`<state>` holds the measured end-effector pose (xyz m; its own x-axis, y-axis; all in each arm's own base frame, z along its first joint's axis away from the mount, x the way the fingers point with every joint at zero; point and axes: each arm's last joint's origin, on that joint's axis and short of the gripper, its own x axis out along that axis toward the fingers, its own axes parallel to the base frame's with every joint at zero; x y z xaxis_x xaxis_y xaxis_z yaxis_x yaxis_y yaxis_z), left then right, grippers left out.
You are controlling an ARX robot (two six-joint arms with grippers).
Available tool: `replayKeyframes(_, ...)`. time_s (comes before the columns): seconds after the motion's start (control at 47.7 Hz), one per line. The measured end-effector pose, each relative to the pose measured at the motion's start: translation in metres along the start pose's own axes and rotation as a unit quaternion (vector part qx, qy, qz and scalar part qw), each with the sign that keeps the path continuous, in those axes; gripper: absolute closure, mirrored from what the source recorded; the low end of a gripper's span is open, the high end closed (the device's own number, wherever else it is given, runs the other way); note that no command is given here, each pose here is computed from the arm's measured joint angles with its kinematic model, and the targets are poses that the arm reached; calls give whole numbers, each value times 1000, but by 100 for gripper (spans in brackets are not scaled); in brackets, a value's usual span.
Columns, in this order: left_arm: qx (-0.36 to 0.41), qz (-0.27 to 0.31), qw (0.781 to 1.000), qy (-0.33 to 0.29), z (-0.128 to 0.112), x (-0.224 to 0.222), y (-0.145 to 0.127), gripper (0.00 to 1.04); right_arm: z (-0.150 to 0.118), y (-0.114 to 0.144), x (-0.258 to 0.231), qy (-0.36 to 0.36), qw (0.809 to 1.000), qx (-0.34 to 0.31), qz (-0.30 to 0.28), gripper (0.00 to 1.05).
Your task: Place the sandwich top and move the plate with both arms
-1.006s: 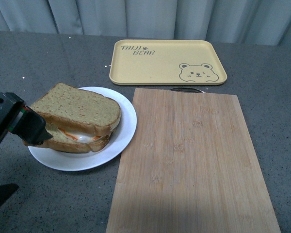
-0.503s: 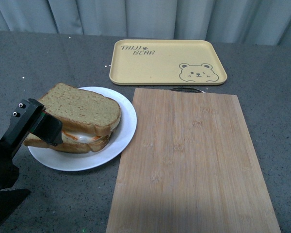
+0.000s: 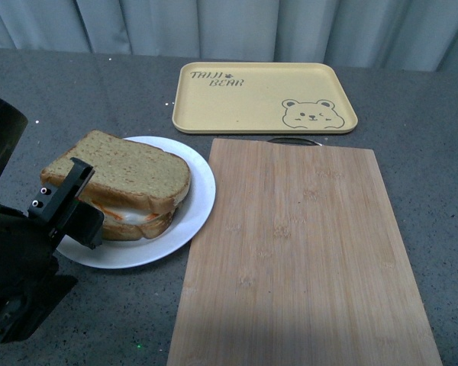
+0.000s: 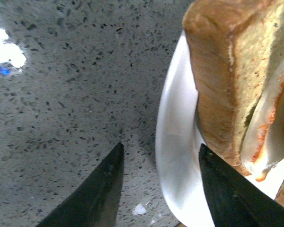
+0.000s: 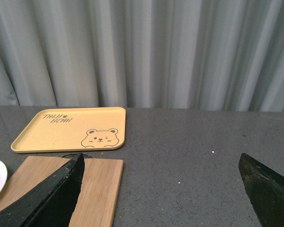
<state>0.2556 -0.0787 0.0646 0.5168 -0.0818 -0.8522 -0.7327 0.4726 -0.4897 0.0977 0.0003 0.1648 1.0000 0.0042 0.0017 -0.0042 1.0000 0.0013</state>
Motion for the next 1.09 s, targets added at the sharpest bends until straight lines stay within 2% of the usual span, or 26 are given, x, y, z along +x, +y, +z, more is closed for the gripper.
replayKeyframes(0.147, -21, 1, 1000, 14, 1, 6, -5, 83, 0, 0, 0, 0, 1000, 0, 0, 9)
replayKeyframes(0.314, -41, -14, 999, 9, 6, 5, -9, 94, 0, 0, 0, 0, 1000, 0, 0, 9)
replayKeyframes(0.482, -56, -35, 998, 17, 11, 3, -4, 99, 0, 0, 0, 0, 1000, 0, 0, 9)
replayKeyframes(0.671, -73, -78, 994, 22, 15, -1, 6, 100, 0, 0, 0, 0, 1000, 0, 0, 9)
replayKeyframes(0.901, -100, -147, 984, 24, 13, -9, 29, 101, 0, 0, 0, 0, 1000, 0, 0, 9)
replayKeyframes(1.09, -102, -216, 971, 6, 13, -18, 35, 101, 0, 0, 0, 0, 1000, 0, 0, 9)
